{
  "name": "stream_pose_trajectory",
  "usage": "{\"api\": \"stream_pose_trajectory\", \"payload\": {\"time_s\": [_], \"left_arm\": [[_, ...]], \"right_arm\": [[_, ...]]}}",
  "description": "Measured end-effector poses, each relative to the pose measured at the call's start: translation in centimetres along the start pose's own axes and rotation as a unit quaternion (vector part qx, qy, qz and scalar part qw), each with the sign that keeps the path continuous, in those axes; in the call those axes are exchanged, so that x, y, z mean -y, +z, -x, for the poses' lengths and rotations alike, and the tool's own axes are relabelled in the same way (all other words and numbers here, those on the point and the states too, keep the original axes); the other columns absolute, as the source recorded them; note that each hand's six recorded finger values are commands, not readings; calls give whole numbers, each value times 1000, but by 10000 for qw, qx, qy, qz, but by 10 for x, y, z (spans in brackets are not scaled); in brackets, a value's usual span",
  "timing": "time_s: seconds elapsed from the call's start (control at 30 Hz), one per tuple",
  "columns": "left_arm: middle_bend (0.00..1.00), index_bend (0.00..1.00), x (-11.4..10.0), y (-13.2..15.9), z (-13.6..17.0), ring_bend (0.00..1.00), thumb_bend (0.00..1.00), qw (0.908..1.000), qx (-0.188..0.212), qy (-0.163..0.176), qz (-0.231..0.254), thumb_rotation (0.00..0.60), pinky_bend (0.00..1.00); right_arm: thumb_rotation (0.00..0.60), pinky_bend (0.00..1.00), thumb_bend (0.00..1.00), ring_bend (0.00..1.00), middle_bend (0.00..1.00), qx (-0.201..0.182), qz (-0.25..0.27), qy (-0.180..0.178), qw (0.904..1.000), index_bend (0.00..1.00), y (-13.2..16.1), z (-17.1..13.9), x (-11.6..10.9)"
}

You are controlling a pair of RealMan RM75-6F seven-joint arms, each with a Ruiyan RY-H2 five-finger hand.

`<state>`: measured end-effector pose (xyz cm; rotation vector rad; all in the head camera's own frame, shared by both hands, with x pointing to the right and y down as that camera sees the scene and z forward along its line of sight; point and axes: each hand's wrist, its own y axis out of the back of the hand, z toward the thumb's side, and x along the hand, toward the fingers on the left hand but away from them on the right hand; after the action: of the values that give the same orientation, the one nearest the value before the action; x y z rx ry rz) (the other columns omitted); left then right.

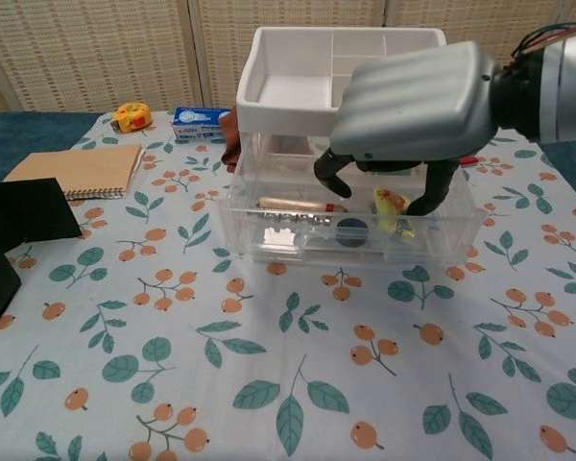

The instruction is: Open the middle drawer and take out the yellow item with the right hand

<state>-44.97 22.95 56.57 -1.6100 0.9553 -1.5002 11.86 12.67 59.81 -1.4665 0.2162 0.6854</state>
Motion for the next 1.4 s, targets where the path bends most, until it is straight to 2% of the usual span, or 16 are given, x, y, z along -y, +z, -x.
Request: {"api": "stream_pose_trajectory", "payload": {"time_s": [0.27, 0.4, 0.63, 1.07, 1.23, 1.4], "left_arm": [[30, 31, -1, 0, 0, 55, 223, 10000, -3, 11, -7, 600, 132], [30, 31, -1, 0, 0, 55, 223, 10000, -2, 5, -9, 600, 132], [30, 31, 0, 0, -1, 55, 223, 10000, 6, -5, -11, 600, 132], [30, 31, 1, 1, -1, 55, 223, 10000, 17, -19, -7, 600, 132], [30, 31, 0, 1, -2, 55, 223, 10000, 29, -12, -14, 600, 132], [30, 31, -2, 5, -5, 55, 223, 10000, 82, 14, -9, 600, 132]], "right_arm": [[600, 1000, 29, 1000, 867, 13, 4, 9, 10000, 418, 1, 4, 2], [600, 1000, 110, 1000, 867, 10, 11, 23, 10000, 439, 2, 4, 3], [600, 1000, 253, 1000, 868, 20, 52, 14, 10000, 532, 1, 4, 5], [600, 1000, 429, 1000, 880, 61, 172, -119, 9998, 653, -1, 4, 2], [600, 1000, 475, 1000, 885, 243, 277, -372, 9986, 670, -8, 1, -8], [600, 1000, 493, 1000, 890, 635, 441, -814, 9937, 670, -24, -11, -23]]}}
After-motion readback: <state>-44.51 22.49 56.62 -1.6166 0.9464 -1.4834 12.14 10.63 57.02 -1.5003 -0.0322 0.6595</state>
